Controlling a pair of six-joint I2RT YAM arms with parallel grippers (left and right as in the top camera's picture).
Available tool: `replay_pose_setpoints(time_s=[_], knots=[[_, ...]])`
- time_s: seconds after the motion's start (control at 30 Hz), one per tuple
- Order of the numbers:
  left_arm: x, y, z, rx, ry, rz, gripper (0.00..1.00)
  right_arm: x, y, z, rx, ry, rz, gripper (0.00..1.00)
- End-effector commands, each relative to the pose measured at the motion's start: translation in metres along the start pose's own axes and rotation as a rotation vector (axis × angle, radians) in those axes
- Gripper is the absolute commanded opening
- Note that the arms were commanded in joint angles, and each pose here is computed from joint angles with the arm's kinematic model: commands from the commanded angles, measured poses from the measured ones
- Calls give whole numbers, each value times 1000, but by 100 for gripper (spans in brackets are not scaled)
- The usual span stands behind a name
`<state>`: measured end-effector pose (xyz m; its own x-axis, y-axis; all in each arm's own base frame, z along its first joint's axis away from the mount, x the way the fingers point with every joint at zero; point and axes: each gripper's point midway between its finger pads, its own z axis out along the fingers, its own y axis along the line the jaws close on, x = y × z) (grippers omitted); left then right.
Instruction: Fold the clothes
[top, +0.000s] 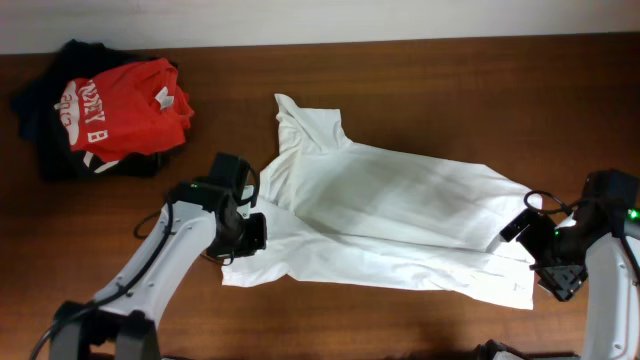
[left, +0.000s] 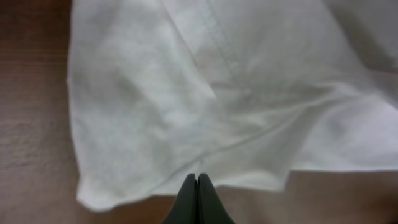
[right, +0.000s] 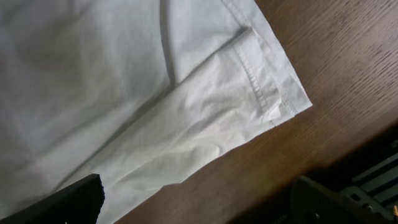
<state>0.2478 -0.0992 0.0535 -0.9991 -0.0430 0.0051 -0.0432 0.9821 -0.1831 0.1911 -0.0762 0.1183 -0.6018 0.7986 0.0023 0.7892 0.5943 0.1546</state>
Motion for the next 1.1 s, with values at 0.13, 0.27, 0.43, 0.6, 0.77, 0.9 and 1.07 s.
replay_pose_setpoints(time_s=[0.13, 0.27, 0.43, 0.6, 0.77, 0.9, 1.07], knots=[[5, 9, 45, -26, 105, -52, 1, 3, 3, 2, -25, 21, -67, 99], [0, 17, 52, -43, 107, -78, 1, 3, 3, 2, -26, 19, -78, 99], [-6, 47, 53, -102, 99, -174, 1, 3, 3, 2, -26, 18, -78, 99], [-5, 71, 57, -93, 90, -260, 1, 3, 3, 2, -27, 18, -78, 99], [0, 79, 73, -96, 62, -269, 1, 2, 4, 2, -27, 16, -78, 99], [2, 110, 69, -187, 43, -402, 1, 2, 4, 2, -28, 16, -78, 99], [7, 165, 49, -284, 41, -618, 1, 2, 4, 2, -31, 15, -79, 99]])
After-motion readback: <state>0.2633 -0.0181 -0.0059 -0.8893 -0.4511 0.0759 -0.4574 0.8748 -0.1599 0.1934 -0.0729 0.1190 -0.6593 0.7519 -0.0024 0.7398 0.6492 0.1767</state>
